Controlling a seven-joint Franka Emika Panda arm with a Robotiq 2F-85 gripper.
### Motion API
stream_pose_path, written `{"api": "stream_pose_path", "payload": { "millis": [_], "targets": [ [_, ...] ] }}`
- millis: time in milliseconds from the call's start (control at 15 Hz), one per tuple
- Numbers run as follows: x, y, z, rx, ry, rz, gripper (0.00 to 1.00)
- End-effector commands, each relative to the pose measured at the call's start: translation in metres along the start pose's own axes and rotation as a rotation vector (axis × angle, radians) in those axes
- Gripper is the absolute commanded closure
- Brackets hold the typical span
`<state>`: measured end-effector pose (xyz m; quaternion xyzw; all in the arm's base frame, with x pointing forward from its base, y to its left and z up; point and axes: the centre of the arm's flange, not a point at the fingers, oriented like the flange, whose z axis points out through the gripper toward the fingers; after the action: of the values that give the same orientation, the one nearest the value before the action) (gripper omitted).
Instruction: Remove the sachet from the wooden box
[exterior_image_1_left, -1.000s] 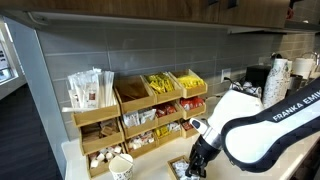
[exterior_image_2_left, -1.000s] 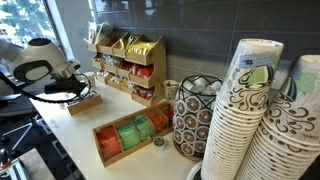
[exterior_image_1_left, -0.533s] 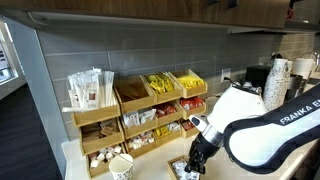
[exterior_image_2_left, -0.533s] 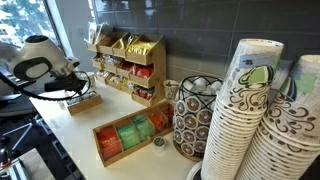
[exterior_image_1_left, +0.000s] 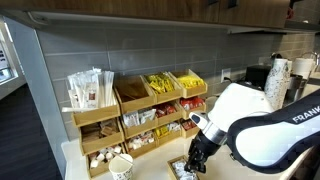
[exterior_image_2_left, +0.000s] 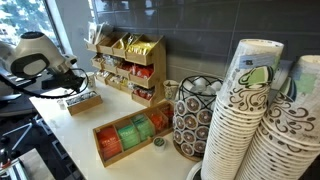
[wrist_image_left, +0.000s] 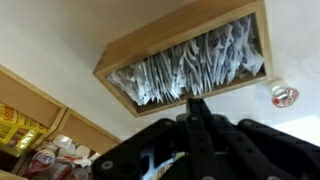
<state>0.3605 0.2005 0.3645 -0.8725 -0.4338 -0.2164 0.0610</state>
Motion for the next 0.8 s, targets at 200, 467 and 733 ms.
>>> {"api": "stream_pose_path", "payload": {
  "millis": [200, 467, 733],
  "targets": [
    [-0.0050, -0.0053, 0.0018, 0.036, -0.037, -0.001, 0.72],
    [-0.0106, -0.0060, 0.0064, 0.058, -0.060, 0.002, 0.44],
    [-0.0085, -0.0036, 0.0112, 0.050, -0.055, -0.003, 0.39]
  ]
}}
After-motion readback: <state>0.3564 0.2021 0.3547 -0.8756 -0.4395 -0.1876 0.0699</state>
